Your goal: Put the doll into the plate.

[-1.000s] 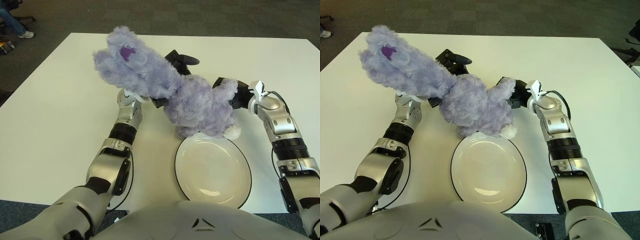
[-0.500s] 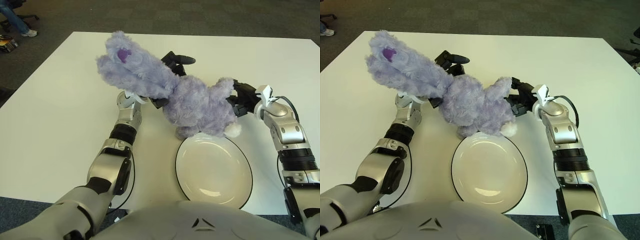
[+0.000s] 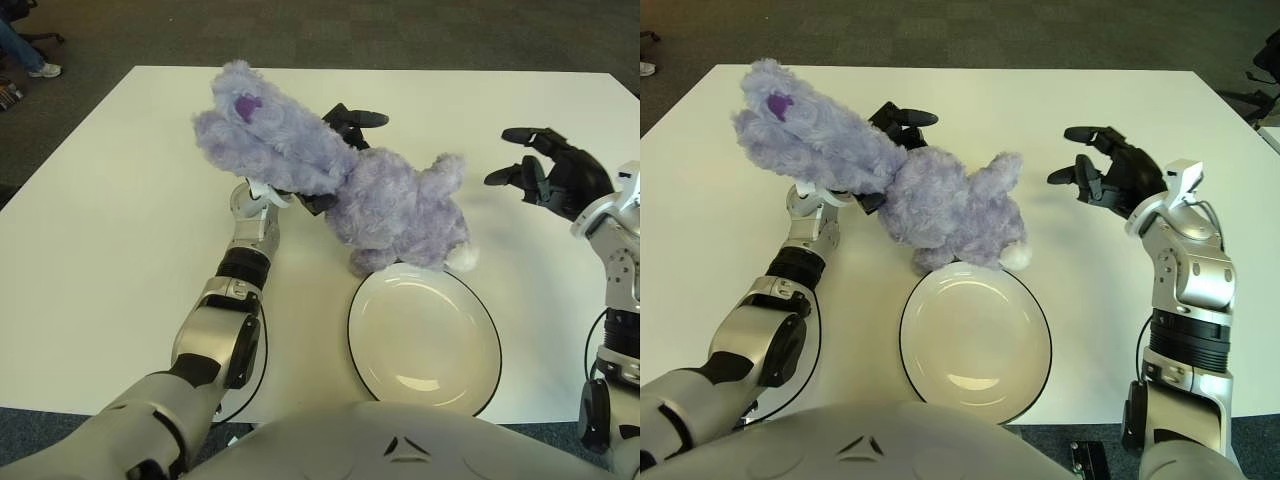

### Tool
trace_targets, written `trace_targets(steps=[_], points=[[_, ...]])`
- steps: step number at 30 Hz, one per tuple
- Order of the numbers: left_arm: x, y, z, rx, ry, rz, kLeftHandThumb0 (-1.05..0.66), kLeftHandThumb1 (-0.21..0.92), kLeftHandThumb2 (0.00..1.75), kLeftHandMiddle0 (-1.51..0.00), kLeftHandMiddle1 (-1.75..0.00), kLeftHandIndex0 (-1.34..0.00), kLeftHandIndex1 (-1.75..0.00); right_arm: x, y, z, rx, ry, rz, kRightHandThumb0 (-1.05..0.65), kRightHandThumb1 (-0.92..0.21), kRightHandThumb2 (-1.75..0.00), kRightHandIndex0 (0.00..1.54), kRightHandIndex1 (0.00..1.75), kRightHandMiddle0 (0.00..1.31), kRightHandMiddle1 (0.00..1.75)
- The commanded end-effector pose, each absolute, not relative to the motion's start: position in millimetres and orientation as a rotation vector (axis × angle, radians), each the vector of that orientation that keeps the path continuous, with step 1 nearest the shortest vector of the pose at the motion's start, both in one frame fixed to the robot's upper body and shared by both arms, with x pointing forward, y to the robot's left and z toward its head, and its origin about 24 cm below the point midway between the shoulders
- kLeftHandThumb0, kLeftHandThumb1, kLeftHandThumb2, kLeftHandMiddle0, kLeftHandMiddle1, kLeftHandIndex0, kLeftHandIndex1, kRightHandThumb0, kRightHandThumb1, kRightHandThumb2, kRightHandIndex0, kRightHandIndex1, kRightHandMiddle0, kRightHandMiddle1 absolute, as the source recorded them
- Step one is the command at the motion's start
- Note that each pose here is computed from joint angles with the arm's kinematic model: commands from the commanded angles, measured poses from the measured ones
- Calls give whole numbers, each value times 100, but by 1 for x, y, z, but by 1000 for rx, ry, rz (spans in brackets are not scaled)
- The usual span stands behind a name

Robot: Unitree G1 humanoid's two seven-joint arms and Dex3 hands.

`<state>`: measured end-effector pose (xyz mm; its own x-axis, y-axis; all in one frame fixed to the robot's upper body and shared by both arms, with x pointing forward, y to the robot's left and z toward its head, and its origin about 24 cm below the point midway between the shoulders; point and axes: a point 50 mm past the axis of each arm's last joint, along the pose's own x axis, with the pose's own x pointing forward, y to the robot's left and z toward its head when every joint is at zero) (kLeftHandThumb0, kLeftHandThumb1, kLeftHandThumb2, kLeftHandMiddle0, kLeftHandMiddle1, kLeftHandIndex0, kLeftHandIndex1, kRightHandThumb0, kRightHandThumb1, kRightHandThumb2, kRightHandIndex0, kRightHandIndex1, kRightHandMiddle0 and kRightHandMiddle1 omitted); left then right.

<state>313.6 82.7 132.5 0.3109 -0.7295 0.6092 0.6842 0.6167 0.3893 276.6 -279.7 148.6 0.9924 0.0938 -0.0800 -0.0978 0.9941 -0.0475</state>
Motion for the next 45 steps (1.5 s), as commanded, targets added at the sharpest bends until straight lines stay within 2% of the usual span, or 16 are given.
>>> trace_targets(steps=[1,7,18,21,25,30,34,37,39,42,45], points=[[315,82,136,88,-847,-944,-83,84,48,-38,-96,0,-86,271,-284,162,-69,30,34,-38,-53,-99,40,90,0,90],[316,80,137,92,-852,-961,-83,84,46,-35,-80,0,-92,265,-287,174,-103,-23,-6,-36,-55,-99,39,87,0,89],[320,78,136,46,-845,-955,-81,80,49,-31,-69,0,-100,256,-293,193,-163,-111,12,-33,-54,-101,33,79,0,92],[321,76,137,38,-842,-949,-80,78,51,-30,-67,0,-101,256,-294,200,-291,-127,45,-35,-54,-99,31,76,0,90],[325,76,135,36,-771,-985,-76,73,58,-27,-60,0,-100,258,-281,220,-443,-151,96,-45,-58,-90,24,67,0,74],[326,77,133,38,-741,-993,-73,67,65,-28,-57,0,-101,260,-277,222,-604,-166,104,-50,-58,-87,21,63,0,70],[327,76,132,34,-719,-998,-70,63,69,-30,-59,0,-102,258,-264,217,-711,-205,115,-48,-50,-94,19,58,0,73],[327,77,132,46,-721,-976,-63,53,81,-33,-69,0,-101,248,-247,208,-705,-191,167,-40,-31,-108,15,54,0,76],[327,78,132,66,-722,-960,-61,50,84,-33,-73,0,-99,245,-237,211,-757,-192,188,-37,-24,-112,12,52,0,72],[328,78,131,79,-717,-952,-58,47,87,-34,-77,0,-96,241,-228,214,-811,-198,199,-41,-20,-111,9,48,0,66],[328,78,131,84,-714,-944,-58,46,89,-34,-80,0,-95,238,-221,215,-844,-195,217,-50,-23,-103,7,45,0,62]])
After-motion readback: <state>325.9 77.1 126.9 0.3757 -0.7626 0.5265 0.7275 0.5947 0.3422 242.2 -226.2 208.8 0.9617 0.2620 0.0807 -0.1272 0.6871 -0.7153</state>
